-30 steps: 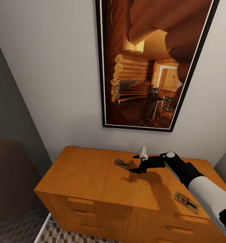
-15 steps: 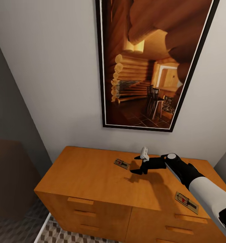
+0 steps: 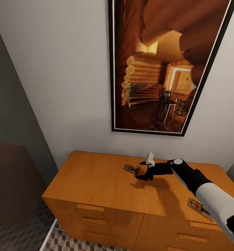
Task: Take the four mousetraps from the cabinet in the bathroom and place them on the bathroom floor. Make sure all four end up on the same floor surface, and ensure that at least two of them are either under or directly next to the same bathroom sink.
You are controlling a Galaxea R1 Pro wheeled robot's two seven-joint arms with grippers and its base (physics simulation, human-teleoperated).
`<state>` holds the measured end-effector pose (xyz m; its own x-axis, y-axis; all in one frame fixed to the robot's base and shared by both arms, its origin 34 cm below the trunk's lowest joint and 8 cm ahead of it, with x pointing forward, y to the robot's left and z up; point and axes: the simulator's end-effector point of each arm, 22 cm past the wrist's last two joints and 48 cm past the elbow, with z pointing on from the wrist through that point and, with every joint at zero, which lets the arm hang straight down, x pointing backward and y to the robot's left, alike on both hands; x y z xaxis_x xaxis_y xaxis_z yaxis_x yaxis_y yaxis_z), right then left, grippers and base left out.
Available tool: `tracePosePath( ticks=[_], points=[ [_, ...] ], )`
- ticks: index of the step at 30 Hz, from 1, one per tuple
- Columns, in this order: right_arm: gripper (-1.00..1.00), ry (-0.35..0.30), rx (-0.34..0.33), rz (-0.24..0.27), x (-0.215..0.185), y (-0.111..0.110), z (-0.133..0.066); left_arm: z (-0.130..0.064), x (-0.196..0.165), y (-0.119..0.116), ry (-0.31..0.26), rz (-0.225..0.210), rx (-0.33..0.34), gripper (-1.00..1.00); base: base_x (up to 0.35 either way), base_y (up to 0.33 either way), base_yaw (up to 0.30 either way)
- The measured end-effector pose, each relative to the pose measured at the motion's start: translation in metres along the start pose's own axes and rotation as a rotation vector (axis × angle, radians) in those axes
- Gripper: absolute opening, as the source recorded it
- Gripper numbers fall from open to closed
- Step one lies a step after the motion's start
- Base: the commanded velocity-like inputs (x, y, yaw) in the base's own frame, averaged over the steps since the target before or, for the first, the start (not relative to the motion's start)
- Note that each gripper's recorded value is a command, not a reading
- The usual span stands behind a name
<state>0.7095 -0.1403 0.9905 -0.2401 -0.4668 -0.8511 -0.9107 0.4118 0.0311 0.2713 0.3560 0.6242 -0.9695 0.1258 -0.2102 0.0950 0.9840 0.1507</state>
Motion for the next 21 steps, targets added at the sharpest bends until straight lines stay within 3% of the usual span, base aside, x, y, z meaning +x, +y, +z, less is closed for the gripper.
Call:
tracePosePath(
  ticks=[21],
  points=[
    [1.0, 0.01, 0.022, 0.003, 0.015, -0.01, -0.012, 0.0, 0.0, 0.0, 0.0, 0.0, 0.0, 1.0, 0.0, 0.003, 0.0]
  ],
)
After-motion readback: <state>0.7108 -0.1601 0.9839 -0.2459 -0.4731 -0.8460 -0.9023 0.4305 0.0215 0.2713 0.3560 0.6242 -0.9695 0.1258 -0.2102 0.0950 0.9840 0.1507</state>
